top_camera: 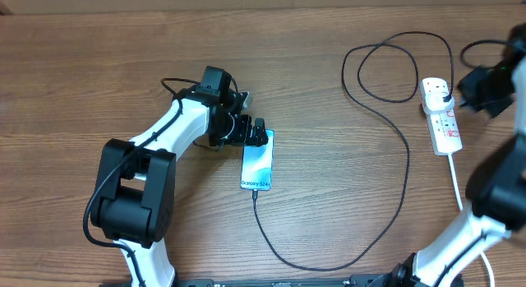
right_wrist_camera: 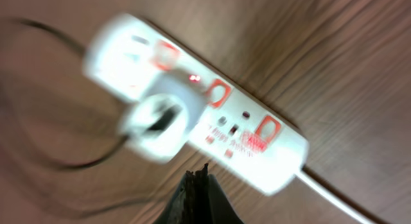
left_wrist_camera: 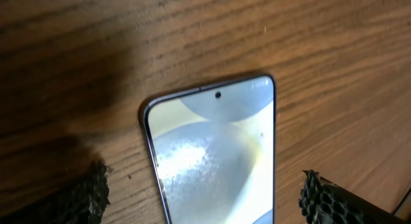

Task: Plug charger to phone and switch on socket
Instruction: 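Open the left gripper and lift it off the phone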

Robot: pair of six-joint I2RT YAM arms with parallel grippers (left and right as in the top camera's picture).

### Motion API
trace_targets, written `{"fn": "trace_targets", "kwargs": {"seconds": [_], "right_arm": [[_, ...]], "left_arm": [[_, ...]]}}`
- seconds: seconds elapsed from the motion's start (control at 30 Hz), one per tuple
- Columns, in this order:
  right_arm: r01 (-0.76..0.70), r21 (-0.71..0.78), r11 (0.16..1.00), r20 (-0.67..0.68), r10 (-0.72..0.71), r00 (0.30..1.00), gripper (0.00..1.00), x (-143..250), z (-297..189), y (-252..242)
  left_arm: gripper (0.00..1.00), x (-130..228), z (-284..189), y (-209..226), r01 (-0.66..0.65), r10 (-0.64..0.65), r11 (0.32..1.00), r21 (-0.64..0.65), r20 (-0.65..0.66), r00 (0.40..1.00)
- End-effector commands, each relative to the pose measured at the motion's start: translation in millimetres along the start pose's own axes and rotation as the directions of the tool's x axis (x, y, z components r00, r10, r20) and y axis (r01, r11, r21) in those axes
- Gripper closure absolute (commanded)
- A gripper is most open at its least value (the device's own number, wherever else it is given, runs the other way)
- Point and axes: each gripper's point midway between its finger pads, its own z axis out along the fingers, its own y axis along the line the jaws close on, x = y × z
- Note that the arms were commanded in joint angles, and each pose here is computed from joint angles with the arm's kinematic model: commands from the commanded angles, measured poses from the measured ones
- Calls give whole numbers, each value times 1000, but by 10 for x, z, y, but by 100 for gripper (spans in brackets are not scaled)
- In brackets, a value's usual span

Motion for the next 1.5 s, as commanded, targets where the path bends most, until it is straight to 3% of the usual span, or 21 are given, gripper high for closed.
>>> {"fn": "trace_targets", "kwargs": {"seconds": [0.0, 0.03, 0.2, 0.3, 0.4, 0.5, 0.53, 0.67, 0.7, 1.0, 1.47], "right_arm": [[40, -126, 991, 292, -2, 956, 96, -62, -1270, 82], [49, -157, 986, 395, 18, 918, 96, -13, -1721, 17], [70, -261, 963, 616, 110, 780, 96, 225, -2788, -255], [101, -321, 942, 720, 173, 672, 96, 475, -3368, -422], [174, -365, 915, 789, 205, 580, 94, 791, -3819, -472], [260, -398, 880, 822, 216, 526, 75, 1114, -4110, -452], [301, -407, 863, 836, 219, 503, 51, 1290, -4229, -450], [338, -413, 846, 842, 212, 497, 4, 1559, -4297, -477], [340, -414, 845, 839, 208, 503, 0, 1603, -4284, -485], [334, -414, 847, 781, 141, 609, 0, 1812, -4004, -477], [345, -416, 842, 777, 132, 615, 0, 1828, -3994, -453]], "left_arm": [[0, 566, 291, 268, -3, -1, 1000, -23, -191, 982], [0, 472, 99, 187, -31, 26, 999, -32, -137, 990], [0, 125, -751, -154, -128, 139, 988, -88, 132, 981], [0, 33, -1442, -378, -170, 213, 973, -155, 328, 920], [0, 83, -2156, -524, -169, 281, 952, -255, 508, 814], [0, 247, -2727, -667, -159, 325, 939, -305, 637, 699], [0, 396, -3008, -778, -170, 345, 935, -310, 697, 629], [0, 656, -3357, -914, -186, 365, 931, -316, 766, 529], [0, 713, -3391, -924, -187, 367, 930, -316, 771, 521], [0, 955, -3316, -855, -182, 360, 932, -315, 737, 572], [0, 924, -3180, -792, -173, 349, 934, -312, 699, 624]]}}
